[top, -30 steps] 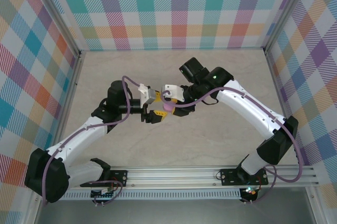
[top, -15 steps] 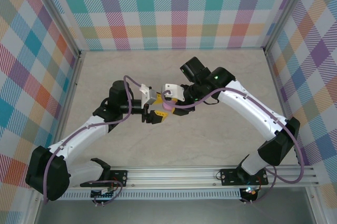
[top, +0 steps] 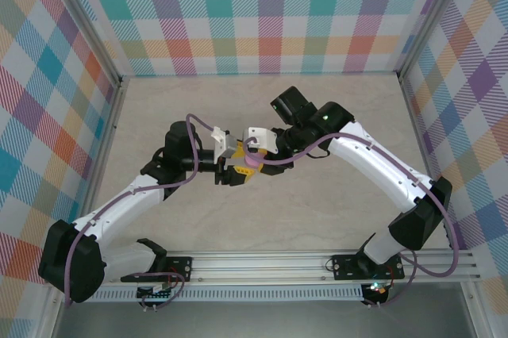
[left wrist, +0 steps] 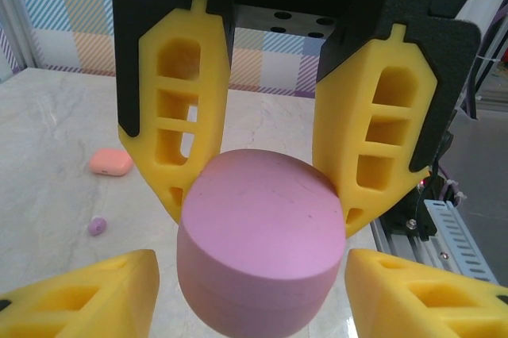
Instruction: Insert the wireless bluetooth earbuds into the charging case
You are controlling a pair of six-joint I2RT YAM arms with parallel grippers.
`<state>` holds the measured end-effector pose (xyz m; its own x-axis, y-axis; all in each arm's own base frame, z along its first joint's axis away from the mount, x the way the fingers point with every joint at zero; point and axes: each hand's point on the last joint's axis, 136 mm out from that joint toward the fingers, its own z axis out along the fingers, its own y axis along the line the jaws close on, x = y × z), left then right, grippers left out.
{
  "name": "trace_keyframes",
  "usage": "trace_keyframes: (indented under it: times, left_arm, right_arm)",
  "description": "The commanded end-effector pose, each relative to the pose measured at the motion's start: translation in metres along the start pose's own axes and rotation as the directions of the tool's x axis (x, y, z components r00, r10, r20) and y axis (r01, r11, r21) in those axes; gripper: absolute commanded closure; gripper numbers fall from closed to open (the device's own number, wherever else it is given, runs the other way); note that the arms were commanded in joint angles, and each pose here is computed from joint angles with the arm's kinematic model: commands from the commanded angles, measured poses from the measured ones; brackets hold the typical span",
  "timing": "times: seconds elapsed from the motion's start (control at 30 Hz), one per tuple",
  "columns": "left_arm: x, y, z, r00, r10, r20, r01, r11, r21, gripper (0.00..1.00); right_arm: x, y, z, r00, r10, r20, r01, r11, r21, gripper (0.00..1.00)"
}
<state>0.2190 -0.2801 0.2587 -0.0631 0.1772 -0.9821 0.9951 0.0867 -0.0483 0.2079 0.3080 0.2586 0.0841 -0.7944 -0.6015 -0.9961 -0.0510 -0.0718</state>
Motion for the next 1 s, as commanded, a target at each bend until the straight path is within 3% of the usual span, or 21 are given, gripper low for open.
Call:
trace_keyframes:
  times: [0.0, 0.13, 0.5, 0.6, 0.73, 0.8, 0.97]
  left_arm:
    - [-0.020, -0.006, 0.001, 0.998, 0.053, 0.043, -0.054, 0.998, 0.033, 0.39]
    - [-0.022, -0.007, 0.000, 0.997, 0.055, 0.046, -0.057, 0.998, 0.032, 0.41]
    - [-0.023, -0.009, -0.001, 0.997, 0.059, 0.048, -0.061, 0.997, 0.041, 0.58]
    - [-0.020, -0.009, 0.000, 0.997, 0.056, 0.044, -0.058, 0.998, 0.039, 0.60]
    - [-0.017, -0.010, -0.001, 0.998, 0.055, 0.041, -0.056, 0.998, 0.036, 0.63]
    - [-0.016, -0.010, -0.002, 0.997, 0.059, 0.043, -0.061, 0.998, 0.030, 0.68]
    - [-0.011, -0.010, -0.003, 0.998, 0.048, 0.044, -0.048, 0.999, 0.017, 0.72]
  right_arm:
    - [-0.005, 0.006, -0.008, 0.999, -0.042, 0.022, 0.042, 0.999, 0.004, 0.65]
    - [-0.006, 0.007, -0.007, 0.999, -0.042, 0.026, 0.042, 0.999, 0.001, 0.65]
    - [-0.007, 0.008, -0.007, 0.998, -0.043, 0.035, 0.043, 0.999, 0.003, 0.64]
    - [-0.008, 0.006, -0.007, 0.998, -0.041, 0.041, 0.040, 0.999, 0.014, 0.58]
    - [-0.011, 0.000, -0.011, 0.998, -0.040, 0.058, 0.036, 0.997, 0.062, 0.43]
    - [-0.012, -0.002, -0.014, 0.996, -0.051, 0.071, 0.044, 0.995, 0.091, 0.39]
    - [-0.013, -0.005, -0.019, 0.992, -0.068, 0.104, 0.052, 0.988, 0.147, 0.33]
